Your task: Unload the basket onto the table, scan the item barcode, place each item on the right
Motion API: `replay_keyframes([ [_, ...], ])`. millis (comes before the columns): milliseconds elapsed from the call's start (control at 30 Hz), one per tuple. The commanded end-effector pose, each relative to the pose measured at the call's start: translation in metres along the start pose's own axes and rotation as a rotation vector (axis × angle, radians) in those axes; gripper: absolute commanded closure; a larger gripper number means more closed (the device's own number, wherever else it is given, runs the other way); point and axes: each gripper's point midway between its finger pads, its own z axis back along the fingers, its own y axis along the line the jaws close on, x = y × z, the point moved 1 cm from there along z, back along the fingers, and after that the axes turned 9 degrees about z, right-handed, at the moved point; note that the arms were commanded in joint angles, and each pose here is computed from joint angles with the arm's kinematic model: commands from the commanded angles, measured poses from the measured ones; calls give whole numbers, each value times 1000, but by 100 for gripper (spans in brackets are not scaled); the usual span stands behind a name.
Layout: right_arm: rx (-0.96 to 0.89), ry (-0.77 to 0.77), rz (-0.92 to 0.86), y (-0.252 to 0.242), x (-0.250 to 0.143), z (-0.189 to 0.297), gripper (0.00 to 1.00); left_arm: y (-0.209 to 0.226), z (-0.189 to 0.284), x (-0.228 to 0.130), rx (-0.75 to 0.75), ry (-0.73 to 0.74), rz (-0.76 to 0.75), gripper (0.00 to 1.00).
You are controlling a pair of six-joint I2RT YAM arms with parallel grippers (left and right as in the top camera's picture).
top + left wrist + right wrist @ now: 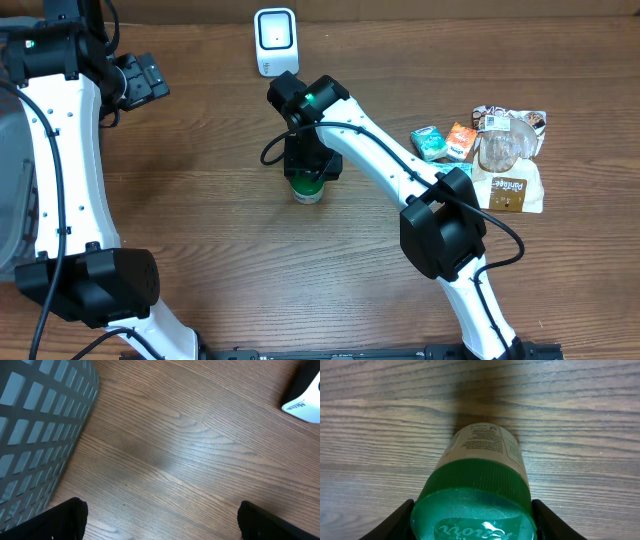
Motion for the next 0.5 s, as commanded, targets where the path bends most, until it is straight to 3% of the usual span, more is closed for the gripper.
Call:
replay_keyframes([
  [0, -8, -23, 94, -5, 6, 4, 61, -2, -2, 0, 3, 1, -10, 1],
  [100, 6, -58, 224, -4, 15, 13, 68, -2, -2, 0, 3, 1, -10, 0],
  [233, 14, -113, 467, 1, 26, 28, 67, -2, -2, 0, 3, 1, -10, 1],
  [467, -19, -120, 1136, 6, 23, 30, 64, -2, -2, 0, 3, 1, -10, 0],
])
